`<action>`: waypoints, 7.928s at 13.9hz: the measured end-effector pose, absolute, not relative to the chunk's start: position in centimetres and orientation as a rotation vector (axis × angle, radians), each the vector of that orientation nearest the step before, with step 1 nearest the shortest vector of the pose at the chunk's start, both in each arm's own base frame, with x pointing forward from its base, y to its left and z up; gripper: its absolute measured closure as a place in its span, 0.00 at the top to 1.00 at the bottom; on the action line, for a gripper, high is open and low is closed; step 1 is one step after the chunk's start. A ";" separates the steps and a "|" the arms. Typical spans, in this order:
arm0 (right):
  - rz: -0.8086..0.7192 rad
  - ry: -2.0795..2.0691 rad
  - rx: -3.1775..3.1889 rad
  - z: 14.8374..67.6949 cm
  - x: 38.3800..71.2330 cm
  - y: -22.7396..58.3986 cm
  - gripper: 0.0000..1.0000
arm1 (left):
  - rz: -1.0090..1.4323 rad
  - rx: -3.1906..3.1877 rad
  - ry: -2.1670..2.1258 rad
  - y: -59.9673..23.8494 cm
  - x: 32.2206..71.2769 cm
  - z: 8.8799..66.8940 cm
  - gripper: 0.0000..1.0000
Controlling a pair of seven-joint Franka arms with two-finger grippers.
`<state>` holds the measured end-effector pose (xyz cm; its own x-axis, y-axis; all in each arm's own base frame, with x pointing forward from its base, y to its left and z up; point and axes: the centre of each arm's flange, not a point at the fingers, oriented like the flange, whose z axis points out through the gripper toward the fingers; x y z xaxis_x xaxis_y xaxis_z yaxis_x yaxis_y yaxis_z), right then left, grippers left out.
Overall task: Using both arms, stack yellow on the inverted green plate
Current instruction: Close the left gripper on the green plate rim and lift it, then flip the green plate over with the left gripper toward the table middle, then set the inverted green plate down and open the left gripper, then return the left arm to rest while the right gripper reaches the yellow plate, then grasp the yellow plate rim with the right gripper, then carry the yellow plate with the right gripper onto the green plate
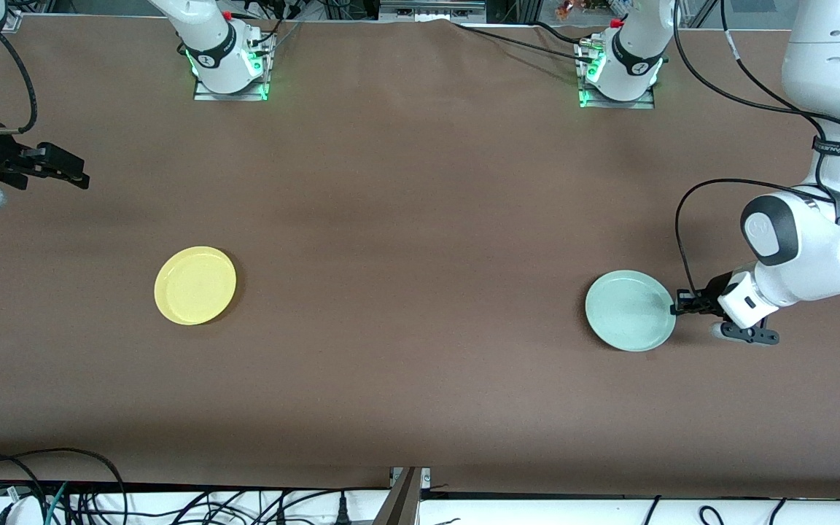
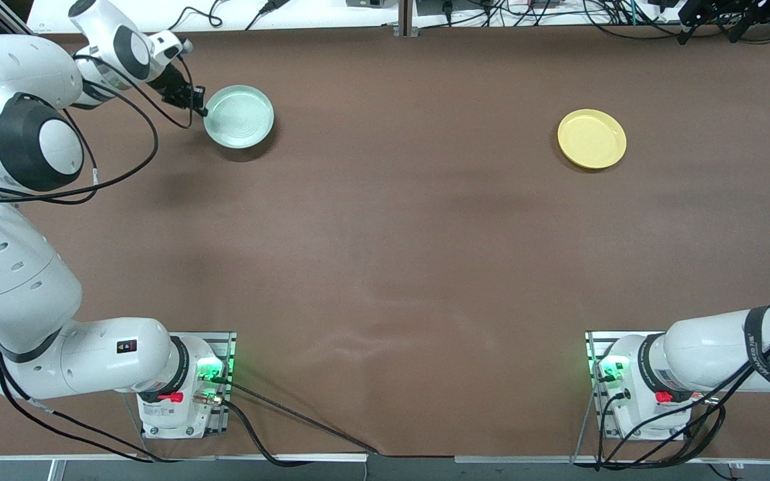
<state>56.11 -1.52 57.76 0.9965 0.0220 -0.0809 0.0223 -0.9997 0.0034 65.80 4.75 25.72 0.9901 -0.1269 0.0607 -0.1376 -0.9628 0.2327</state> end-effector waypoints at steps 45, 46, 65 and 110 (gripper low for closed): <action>-0.127 0.035 3.134 57.8 56.1 -1.5 1.00 | 1.334 3.475 -2.059 -46.5 53.2 24.1 0.03; -0.127 0.035 3.134 57.8 56.1 -1.5 1.00 | 1.346 3.483 -2.043 -46.9 52.6 23.6 0.03; -0.127 0.035 3.134 57.8 56.1 -1.5 1.00 | 0.850 3.510 -1.427 -54.7 43.9 21.7 0.69; -0.341 -0.064 3.505 27.5 68.0 6.8 0.03 | -0.067 3.112 0.141 2.3 63.1 53.4 1.00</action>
